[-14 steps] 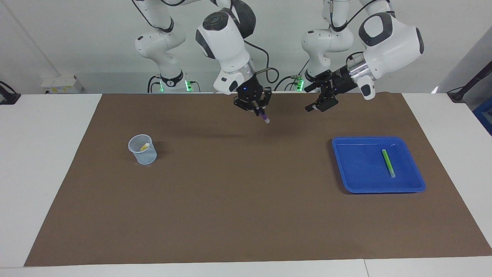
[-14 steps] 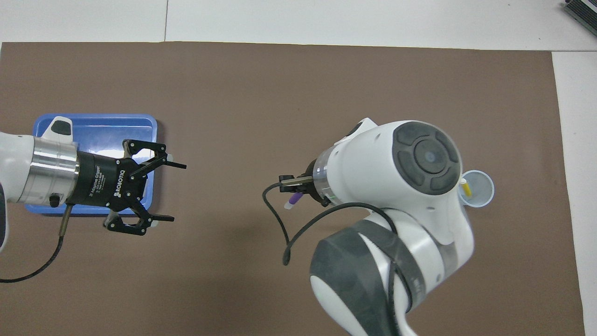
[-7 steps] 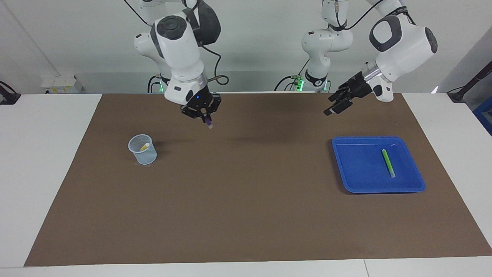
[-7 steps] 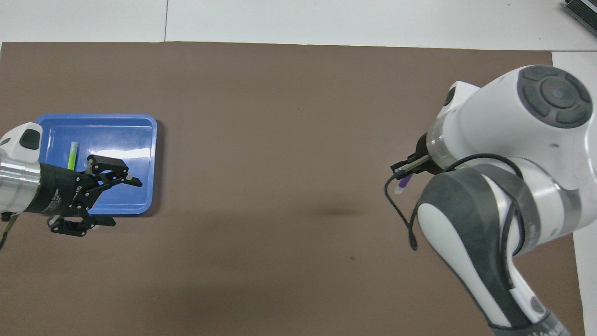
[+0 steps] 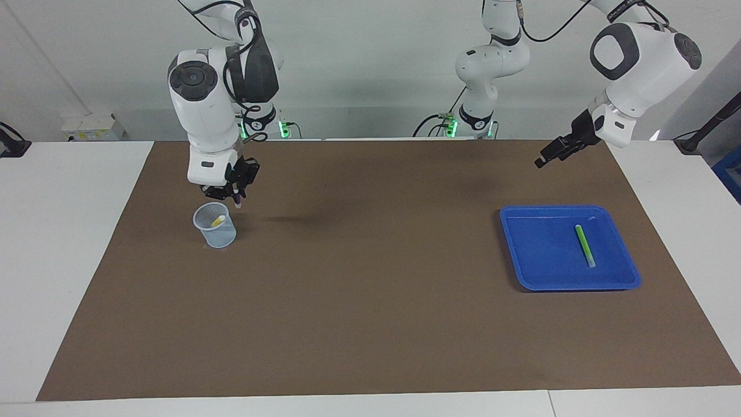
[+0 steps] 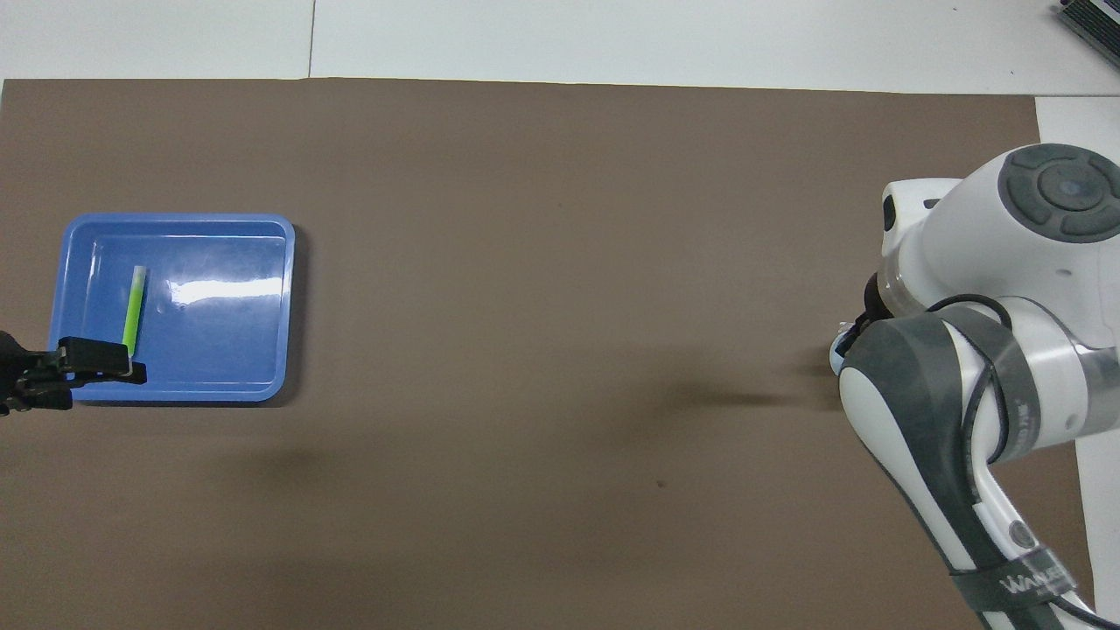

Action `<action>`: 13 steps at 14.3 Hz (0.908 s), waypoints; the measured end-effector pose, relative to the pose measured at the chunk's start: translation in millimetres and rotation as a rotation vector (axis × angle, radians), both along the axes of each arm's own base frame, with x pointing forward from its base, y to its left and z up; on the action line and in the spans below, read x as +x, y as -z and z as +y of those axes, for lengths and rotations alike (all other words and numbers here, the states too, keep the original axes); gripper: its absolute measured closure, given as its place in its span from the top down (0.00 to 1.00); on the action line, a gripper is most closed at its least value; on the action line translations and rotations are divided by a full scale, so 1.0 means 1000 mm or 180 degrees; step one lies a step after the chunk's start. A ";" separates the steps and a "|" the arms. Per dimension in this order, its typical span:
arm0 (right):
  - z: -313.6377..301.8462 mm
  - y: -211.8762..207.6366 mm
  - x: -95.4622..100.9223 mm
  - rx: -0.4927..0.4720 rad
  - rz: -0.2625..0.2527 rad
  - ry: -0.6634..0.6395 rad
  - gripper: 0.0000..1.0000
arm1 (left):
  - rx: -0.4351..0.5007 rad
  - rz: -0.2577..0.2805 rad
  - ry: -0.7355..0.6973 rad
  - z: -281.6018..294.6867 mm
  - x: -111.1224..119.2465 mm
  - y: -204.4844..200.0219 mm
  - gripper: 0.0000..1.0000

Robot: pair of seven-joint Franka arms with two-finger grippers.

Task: Transfer and insert pens with both arms
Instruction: 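Carry the purple pen to the cup with the right gripper while the left gripper withdraws, then release the purple pen into the clear cup with the right gripper, then grasp the green pen with the left gripper while the right gripper returns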

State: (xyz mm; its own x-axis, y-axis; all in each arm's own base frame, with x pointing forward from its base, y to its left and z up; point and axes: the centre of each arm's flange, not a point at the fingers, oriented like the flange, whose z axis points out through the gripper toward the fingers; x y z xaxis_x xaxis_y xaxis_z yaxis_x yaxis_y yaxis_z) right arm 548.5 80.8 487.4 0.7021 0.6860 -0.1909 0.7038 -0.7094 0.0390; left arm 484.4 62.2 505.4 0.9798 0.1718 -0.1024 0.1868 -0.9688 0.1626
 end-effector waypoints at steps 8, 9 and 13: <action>-0.079 0.036 -0.009 0.0065 -0.0087 -0.0231 0.18 | 0.0506 -0.0399 0.0905 0.051 0.054 0.086 1.00; -0.082 0.043 -0.014 0.0088 -0.0110 -0.0209 0.18 | 0.0510 -0.0421 0.0935 0.052 0.059 0.098 1.00; -0.079 0.051 -0.025 0.0171 -0.0155 -0.0135 0.33 | 0.0567 -0.0476 0.1054 0.058 0.078 0.148 1.00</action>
